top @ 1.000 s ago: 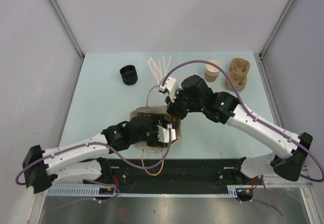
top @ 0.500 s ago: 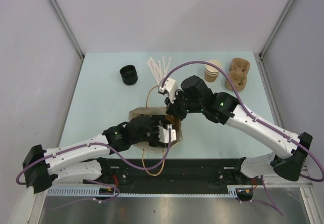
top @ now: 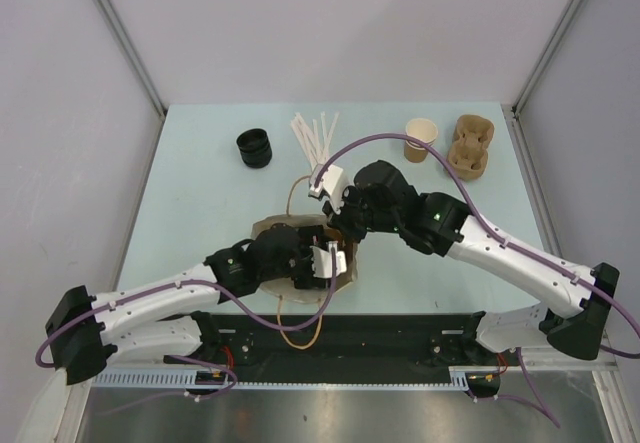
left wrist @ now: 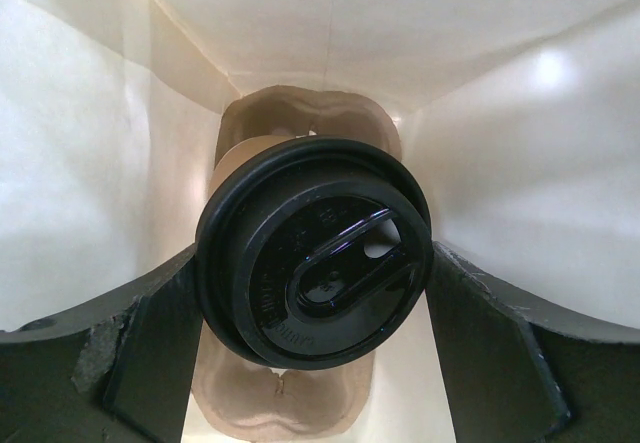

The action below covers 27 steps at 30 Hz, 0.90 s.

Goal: Pack the takeout coffee

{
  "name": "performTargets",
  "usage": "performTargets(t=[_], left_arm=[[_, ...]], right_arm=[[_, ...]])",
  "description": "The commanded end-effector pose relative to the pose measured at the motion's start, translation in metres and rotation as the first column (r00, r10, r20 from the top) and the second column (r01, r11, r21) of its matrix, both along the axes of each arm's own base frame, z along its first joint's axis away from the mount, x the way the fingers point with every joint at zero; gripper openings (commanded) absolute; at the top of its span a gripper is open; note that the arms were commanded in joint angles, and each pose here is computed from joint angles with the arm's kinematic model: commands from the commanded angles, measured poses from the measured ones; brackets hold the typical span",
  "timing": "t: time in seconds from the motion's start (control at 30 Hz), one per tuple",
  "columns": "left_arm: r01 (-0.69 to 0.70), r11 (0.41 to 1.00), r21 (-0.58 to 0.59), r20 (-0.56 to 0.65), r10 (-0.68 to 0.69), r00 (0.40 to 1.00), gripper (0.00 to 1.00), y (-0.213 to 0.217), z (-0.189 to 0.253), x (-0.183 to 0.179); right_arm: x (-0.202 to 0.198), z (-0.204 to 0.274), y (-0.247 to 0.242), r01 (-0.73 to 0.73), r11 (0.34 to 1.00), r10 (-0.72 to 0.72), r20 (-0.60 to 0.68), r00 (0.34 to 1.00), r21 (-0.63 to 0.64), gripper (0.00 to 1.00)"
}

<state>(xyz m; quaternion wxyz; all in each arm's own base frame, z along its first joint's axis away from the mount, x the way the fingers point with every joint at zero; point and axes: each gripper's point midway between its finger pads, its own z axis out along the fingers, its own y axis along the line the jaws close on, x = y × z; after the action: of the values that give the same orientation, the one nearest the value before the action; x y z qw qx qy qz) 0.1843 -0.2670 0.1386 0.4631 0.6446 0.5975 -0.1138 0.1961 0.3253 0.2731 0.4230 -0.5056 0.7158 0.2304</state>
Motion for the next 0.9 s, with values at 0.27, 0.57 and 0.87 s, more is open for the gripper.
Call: performTargets(t=[0.27,0.57,0.87], left_arm=[[0.010,0.994,-0.105,0.069,-0.002,0.998,0.14,-0.003,0.026,0.003],[-0.007,0.997,-0.079,0.054,0.011,0.998,0.14,0.001,0.012,0.003],[-0.013,0.999,-0.029,0.039,0.014,0.999,0.14,0.013,-0.016,-0.002]], right_arm=[[0.015,0.045,0.002,0.008,0.995,-0.029,0.204,0.979,0.100,0.00],[0.013,0.039,0.001,0.001,0.998,-0.016,0.253,0.967,0.060,0.00],[0.006,0.023,0.006,-0.035,0.999,0.026,0.294,0.955,0.025,0.00]])
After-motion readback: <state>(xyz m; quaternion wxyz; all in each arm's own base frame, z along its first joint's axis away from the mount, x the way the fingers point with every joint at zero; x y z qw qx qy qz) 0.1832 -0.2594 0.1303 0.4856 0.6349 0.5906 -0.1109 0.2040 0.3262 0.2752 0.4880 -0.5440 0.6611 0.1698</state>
